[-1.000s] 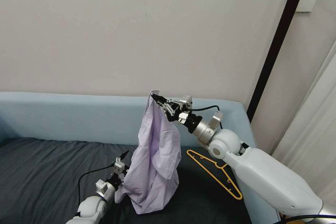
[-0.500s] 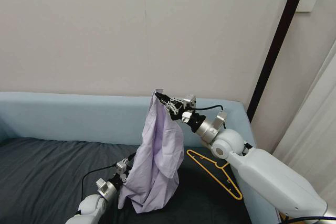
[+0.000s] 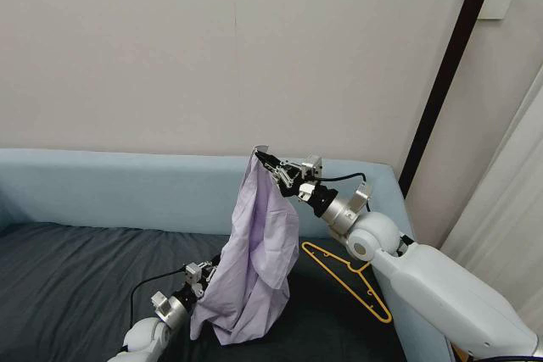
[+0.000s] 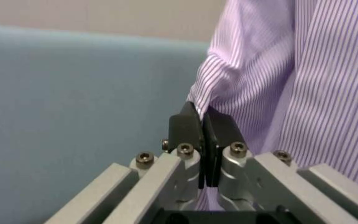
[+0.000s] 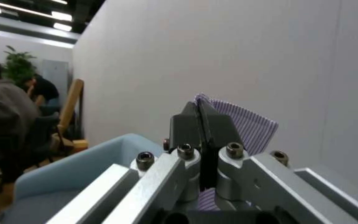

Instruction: Pick up the clothes from the sofa and hang them on the clothes hanger.

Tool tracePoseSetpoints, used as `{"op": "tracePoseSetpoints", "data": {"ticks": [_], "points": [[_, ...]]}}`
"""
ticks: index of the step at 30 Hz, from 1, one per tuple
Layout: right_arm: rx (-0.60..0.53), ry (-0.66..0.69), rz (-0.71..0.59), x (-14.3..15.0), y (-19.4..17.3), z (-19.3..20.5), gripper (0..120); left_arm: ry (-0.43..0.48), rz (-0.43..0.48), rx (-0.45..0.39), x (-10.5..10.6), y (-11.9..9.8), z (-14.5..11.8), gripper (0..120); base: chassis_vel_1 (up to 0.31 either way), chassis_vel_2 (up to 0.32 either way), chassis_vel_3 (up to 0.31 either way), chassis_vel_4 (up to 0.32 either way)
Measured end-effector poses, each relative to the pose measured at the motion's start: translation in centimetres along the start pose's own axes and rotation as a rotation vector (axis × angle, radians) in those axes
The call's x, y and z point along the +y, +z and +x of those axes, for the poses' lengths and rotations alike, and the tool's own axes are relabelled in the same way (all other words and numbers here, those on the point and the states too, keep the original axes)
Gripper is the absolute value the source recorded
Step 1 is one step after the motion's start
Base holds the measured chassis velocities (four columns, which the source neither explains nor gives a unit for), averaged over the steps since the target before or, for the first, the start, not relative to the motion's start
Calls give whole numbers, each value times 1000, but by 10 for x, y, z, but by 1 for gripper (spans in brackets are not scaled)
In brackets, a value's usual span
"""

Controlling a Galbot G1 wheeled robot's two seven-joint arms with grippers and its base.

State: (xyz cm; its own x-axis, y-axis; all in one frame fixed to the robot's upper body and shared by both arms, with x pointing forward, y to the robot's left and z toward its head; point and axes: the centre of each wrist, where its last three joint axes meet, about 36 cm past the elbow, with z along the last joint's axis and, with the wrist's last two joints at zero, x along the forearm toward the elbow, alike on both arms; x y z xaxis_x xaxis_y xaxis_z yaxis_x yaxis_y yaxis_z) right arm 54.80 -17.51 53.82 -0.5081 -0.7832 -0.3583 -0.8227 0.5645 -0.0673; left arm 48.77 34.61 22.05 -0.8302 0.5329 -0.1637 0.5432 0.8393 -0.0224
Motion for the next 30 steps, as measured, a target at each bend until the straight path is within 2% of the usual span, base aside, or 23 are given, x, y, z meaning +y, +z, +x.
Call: {"op": "tracePoseSetpoints", "data": {"ticks": [1,2,4,7,8,13,14,15,20,21,23,25,26,27,29,30], "points": [[9,39,30,-6,0,3,0,-32,-7,-49,2,-11,1,0,0,0,0,0],[9,39,30,-6,0,3,0,-32,-7,-49,2,-11,1,0,0,0,0,0],[17,90,64,-26,-5,11,0,-103,-18,-163,5,-48,-7,0,0,0,0,0],[-3,94,73,-46,-19,16,0,-139,-38,-287,8,-106,-24,0,0,0,0,0],[-3,94,73,-46,-19,16,0,-139,-38,-287,8,-106,-24,0,0,0,0,0],[-66,69,95,-67,-54,15,0,-124,-91,-447,17,-217,-45,0,0,0,0,0],[-82,64,100,-70,-62,14,0,-122,-96,-466,18,-233,-47,0,0,0,0,0],[-82,64,100,-70,-62,14,0,-122,-96,-466,18,-233,-47,0,0,0,0,0],[-157,38,123,-76,-104,9,0,-100,-105,-575,7,-317,-47,0,0,0,0,0],[-157,38,123,-76,-104,9,0,-100,-105,-575,7,-317,-47,0,0,0,0,0],[-179,14,138,-75,-120,9,0,-91,-109,-620,1,-347,-40,0,0,0,0,0],[-194,-15,158,-76,-134,9,0,-94,-110,-653,1,-367,-31,0,0,0,0,0],[-194,-15,158,-76,-134,9,0,-94,-110,-653,1,-367,-31,0,0,0,0,0],[-201,-33,174,-77,-142,9,0,-95,-115,-679,0,-381,-24,0,0,0,0,0],[-207,-38,179,-77,-145,8,0,-101,-120,-688,0,-388,-16,0,0,0,0,0],[-204,-37,174,-76,-141,9,0,-108,-120,-673,0,-383,-11,0,0,0,0,0]]}}
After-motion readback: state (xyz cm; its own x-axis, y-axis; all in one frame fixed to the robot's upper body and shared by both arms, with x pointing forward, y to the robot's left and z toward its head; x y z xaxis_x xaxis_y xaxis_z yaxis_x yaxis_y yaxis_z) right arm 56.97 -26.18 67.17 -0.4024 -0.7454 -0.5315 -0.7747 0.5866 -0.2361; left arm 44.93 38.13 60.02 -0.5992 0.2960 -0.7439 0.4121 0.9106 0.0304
